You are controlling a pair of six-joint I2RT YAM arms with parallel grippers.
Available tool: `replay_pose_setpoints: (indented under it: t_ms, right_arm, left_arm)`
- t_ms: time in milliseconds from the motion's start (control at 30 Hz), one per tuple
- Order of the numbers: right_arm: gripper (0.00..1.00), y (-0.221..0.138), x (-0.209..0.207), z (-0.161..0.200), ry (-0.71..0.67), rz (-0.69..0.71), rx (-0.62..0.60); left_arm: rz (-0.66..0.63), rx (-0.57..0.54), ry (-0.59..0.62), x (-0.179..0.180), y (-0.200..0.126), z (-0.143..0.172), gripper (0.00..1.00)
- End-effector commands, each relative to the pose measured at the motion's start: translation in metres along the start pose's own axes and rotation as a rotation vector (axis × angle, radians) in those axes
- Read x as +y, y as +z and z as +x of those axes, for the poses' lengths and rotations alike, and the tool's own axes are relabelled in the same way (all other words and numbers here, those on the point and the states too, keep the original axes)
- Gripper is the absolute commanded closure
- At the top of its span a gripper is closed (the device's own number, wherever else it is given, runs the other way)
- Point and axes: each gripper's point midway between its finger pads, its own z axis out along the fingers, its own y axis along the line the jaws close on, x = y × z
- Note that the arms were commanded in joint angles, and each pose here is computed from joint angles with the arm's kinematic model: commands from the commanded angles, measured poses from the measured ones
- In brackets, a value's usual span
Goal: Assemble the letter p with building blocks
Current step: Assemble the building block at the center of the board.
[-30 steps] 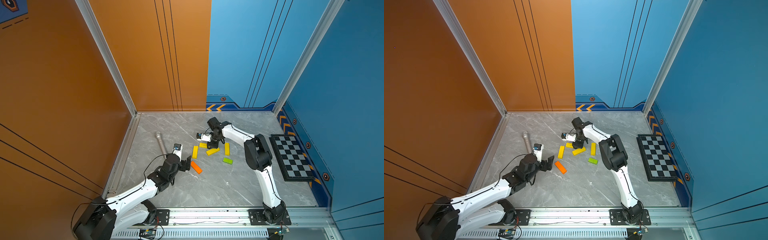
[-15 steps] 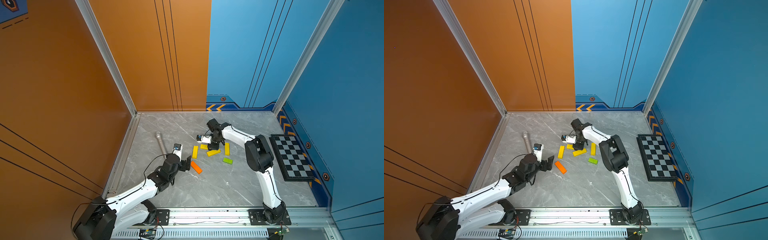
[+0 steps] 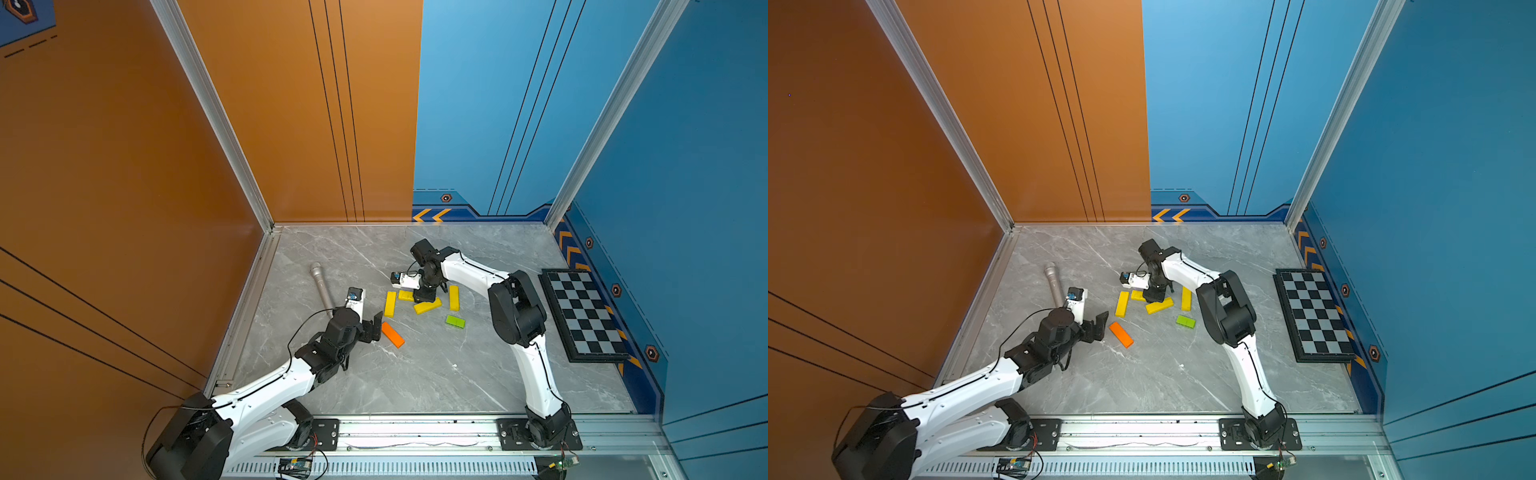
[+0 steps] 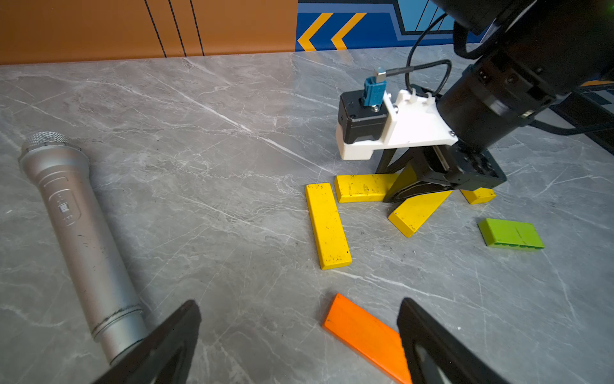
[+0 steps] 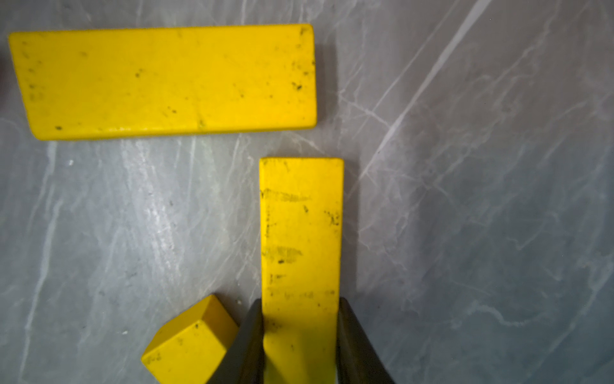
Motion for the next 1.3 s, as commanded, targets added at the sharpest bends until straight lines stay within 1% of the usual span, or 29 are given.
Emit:
replay_pose_setpoints:
  t_ms: [0,233,733,767,867,1267]
  right_arm:
    - [0.69,0.014,0.024,0.017,0.016,-0.070,0.075]
    - [0.69,0.014,0.020,0.013,-0.001,-0.049,0.068]
    - [0.69,0.023,0.020,0.009,0.002,-0.071,0.056]
    - [0.69,0.019,0.014,0.002,-0.002,-0.054,0.039]
    - [0.69,0.019,0.014,-0.001,-0.003,-0.053,0.033]
    - [0.68,0.020,0.014,0.001,-0.014,-0.045,0.049]
  left_arm:
    - [0.010,0.001,-0.008,0.001,0.001,0.002,0.06]
    - [0.010,0.006,-0.007,0.001,0.002,0.003,0.06]
    - [0.009,0.009,-0.008,0.001,0.002,0.004,0.06]
    - [0.010,0.010,-0.008,0.001,0.002,0.004,0.06]
    - [0.009,0.012,-0.007,0.001,0.003,0.004,0.06]
    - [0.011,0.012,-0.007,0.001,0.003,0.004,0.06]
